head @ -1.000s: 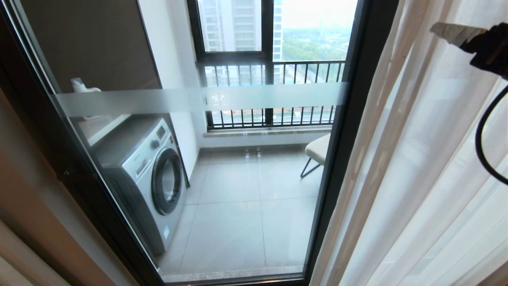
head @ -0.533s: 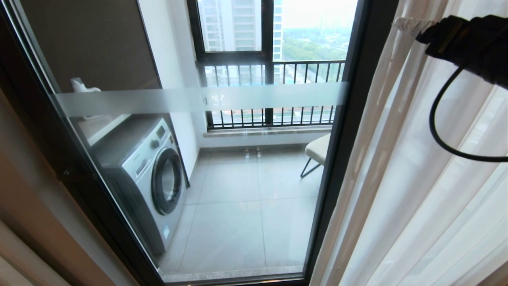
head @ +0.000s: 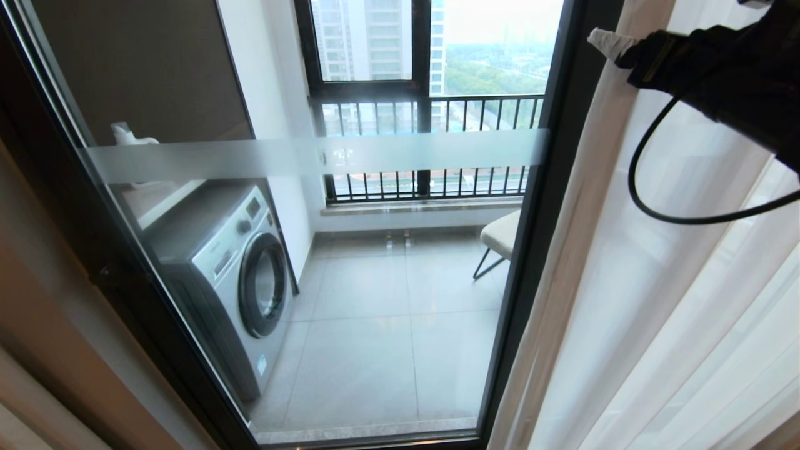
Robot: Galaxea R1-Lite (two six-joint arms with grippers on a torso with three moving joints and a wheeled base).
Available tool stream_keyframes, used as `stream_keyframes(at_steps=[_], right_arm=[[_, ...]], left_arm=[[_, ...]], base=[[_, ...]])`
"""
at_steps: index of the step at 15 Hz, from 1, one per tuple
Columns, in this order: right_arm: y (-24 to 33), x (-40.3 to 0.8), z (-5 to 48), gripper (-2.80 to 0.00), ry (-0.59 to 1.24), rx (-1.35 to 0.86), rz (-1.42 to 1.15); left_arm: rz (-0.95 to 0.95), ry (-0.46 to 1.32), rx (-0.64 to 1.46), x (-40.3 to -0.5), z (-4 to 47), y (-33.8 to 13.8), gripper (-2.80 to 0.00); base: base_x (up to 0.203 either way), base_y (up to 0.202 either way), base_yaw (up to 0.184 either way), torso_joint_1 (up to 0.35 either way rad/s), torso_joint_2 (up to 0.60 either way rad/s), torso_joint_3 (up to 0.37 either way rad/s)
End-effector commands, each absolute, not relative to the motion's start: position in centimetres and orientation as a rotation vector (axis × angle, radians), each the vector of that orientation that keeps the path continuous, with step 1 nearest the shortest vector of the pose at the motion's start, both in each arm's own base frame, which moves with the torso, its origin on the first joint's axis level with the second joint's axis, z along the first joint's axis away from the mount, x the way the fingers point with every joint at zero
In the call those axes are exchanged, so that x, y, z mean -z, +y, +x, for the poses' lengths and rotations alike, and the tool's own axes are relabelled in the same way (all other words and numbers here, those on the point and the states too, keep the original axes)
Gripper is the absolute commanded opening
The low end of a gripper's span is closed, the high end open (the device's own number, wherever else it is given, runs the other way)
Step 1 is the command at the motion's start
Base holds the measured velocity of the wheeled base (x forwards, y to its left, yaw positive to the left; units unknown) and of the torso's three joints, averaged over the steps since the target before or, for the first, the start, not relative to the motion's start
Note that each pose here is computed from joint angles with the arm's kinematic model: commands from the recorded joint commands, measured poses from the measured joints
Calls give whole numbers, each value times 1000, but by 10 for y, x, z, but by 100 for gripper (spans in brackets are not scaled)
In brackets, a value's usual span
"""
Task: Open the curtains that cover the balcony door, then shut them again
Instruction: Pull the inner curtains open on both sides
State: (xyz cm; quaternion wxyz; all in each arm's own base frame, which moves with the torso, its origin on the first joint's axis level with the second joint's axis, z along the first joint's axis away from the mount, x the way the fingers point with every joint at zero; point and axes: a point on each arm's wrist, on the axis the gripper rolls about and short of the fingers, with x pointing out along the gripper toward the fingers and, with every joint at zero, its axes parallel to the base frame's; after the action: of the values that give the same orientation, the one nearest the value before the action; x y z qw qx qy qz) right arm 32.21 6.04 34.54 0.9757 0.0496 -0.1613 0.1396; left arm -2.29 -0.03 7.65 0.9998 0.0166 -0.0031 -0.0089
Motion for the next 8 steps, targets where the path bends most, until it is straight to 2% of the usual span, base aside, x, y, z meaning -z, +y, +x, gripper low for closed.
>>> stream_keyframes(at_steps=[1, 8], right_arm=[[57, -339, 338, 0, -321, -257, 55], [48, -338, 344, 0, -331, -214, -7]], left_arm=[[34, -8, 18, -77, -23, 0, -280], [34, -8, 18, -77, -23, 0, -280]], base=[[0, 0, 0, 0, 0, 0], [0, 0, 0, 0, 0, 0]])
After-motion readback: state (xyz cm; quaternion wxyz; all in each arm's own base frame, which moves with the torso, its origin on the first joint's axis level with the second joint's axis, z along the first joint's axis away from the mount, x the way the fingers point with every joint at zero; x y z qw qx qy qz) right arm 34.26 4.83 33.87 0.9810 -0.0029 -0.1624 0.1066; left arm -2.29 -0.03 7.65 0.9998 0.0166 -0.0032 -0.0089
